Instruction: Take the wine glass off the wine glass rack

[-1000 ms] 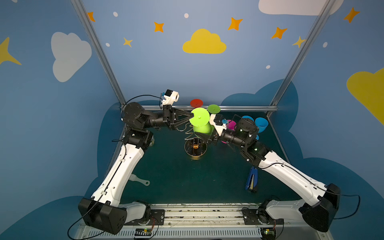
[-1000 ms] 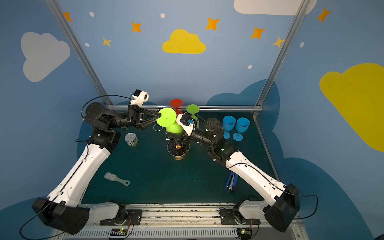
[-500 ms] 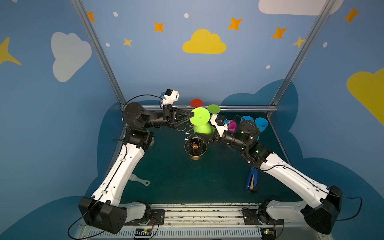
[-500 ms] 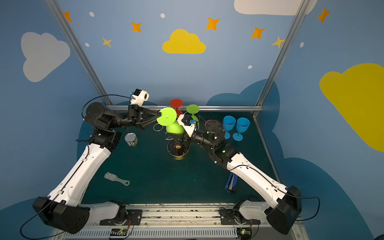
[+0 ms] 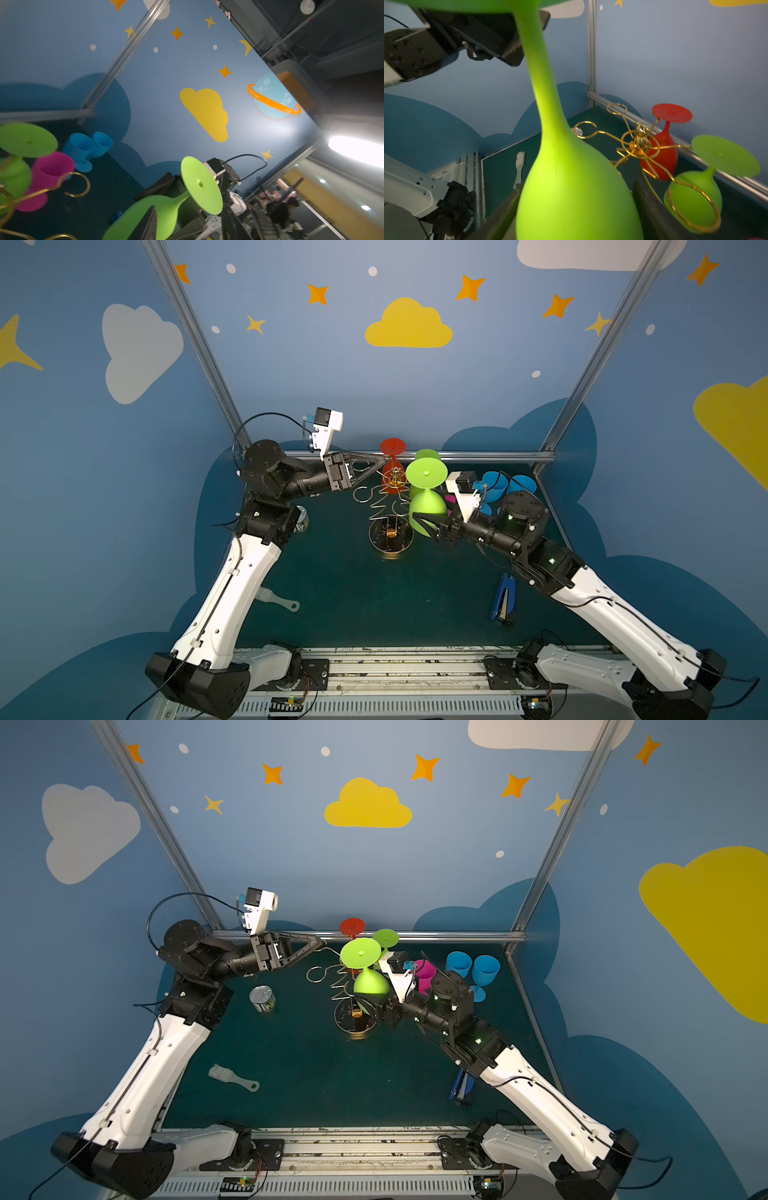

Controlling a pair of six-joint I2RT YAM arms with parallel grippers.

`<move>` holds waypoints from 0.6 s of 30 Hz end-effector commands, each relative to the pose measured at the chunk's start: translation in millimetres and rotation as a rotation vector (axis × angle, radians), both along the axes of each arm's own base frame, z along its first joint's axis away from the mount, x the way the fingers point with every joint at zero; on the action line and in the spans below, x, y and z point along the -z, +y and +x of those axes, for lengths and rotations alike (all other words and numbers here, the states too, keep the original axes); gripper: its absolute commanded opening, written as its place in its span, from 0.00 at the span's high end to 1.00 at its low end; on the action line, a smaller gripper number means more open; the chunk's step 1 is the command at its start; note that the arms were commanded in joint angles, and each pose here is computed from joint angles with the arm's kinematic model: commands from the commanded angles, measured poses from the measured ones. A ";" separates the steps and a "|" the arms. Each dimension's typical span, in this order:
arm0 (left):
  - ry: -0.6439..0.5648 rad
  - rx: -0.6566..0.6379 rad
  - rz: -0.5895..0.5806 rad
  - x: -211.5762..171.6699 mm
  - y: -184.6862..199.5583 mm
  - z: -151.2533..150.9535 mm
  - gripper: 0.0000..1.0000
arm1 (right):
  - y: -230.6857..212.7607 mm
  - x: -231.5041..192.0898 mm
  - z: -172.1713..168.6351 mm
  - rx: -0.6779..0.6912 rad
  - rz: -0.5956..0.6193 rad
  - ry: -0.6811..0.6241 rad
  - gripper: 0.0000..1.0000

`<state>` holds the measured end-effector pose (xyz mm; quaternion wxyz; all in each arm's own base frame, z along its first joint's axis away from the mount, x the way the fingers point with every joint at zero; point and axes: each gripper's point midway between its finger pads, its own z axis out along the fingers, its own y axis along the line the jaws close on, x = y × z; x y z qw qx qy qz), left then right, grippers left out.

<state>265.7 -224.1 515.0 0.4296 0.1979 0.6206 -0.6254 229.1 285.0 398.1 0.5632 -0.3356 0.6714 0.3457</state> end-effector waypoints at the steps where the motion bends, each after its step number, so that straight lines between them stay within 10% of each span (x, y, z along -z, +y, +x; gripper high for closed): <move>1: -0.417 -0.181 0.142 8.0 2.2 1.8 0.44 | -26.4 29.9 1.7 0.131 -0.099 0.150 0.80; 10: -1.066 -0.264 0.376 64.8 -31.2 -6.6 0.39 | -35.5 37.5 -13.9 0.113 -0.111 0.216 0.85; 18: -1.177 -0.250 0.412 75.1 -46.3 -8.3 0.38 | -17.1 47.2 -13.1 0.051 -0.117 0.257 0.87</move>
